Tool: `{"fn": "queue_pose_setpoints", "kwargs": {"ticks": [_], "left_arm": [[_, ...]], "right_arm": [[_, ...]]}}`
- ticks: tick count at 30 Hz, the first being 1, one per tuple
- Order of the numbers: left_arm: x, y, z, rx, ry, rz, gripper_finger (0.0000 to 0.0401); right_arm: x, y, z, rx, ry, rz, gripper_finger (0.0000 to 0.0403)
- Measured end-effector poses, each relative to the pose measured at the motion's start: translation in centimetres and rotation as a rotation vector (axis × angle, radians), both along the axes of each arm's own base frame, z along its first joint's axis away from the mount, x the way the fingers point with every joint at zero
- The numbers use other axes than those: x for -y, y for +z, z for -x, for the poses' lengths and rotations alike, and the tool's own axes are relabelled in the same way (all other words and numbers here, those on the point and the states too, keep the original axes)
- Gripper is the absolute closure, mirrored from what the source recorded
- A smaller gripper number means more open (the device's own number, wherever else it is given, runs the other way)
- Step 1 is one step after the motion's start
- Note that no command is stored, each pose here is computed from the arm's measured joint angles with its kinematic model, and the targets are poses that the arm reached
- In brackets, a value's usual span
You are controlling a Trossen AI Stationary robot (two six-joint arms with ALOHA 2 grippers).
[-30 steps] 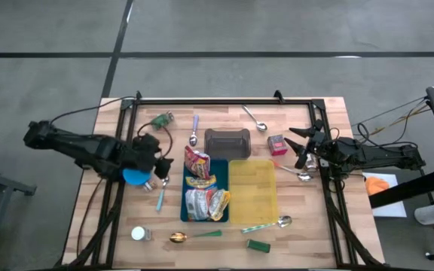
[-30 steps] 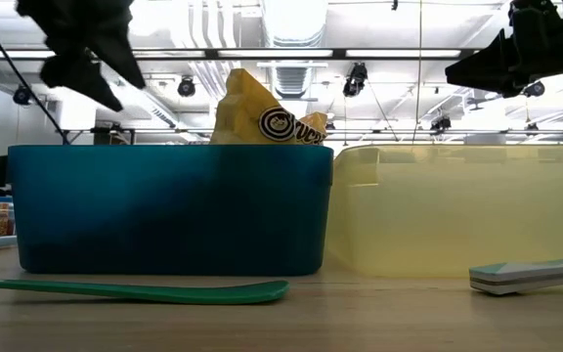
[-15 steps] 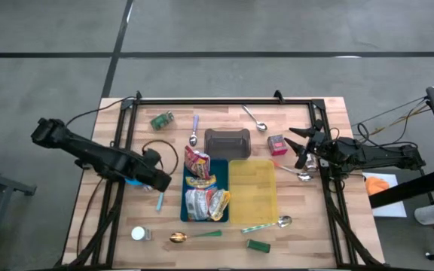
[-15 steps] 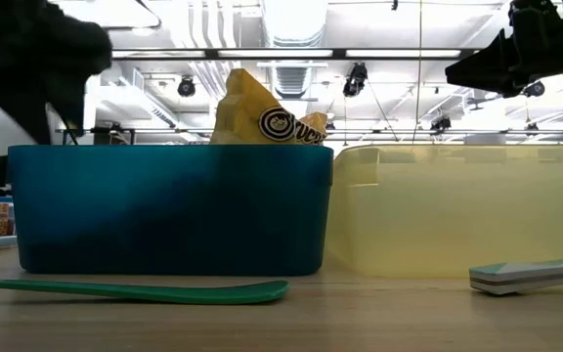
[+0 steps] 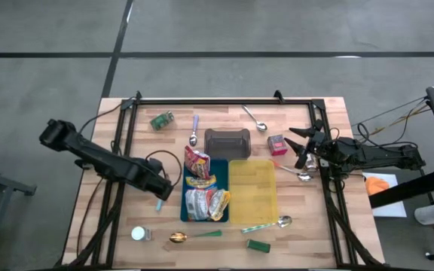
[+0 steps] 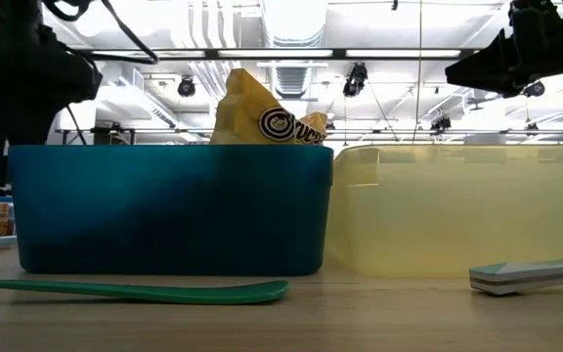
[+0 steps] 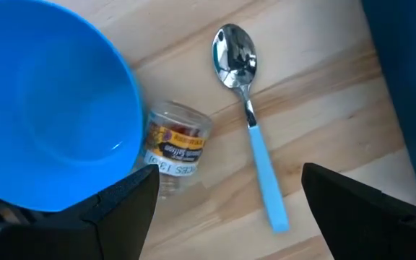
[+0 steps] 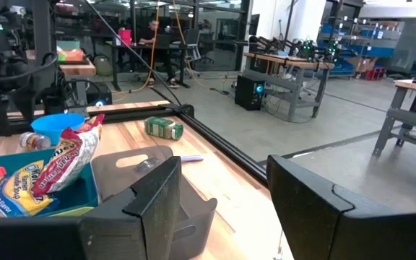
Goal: Pick & Place Food Item
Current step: Put the brown spice bottle into the black bin
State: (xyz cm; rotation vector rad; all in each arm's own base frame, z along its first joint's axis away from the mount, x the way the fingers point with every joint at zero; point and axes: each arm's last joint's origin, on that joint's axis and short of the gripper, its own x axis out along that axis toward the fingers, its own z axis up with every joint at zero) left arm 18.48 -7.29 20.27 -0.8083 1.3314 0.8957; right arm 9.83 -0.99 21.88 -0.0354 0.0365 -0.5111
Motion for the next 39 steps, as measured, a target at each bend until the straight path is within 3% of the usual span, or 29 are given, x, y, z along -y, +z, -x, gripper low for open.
{"fn": "queue_pose_setpoints", "kwargs": {"ticks": [26,39], "left_arm": [[0.5,-3.8,-0.9,-0.172,-0.044,-0.026,0.0057],[0.8,-4.0,-1.5,-0.103,-0.043,0.009,0.0057]], "right_arm": [[0.0,0.0,0.0,-0.001,0.000,0.000,0.0203],[0.0,0.0,0.0,0.000,0.000,0.000,0.0203]]}}
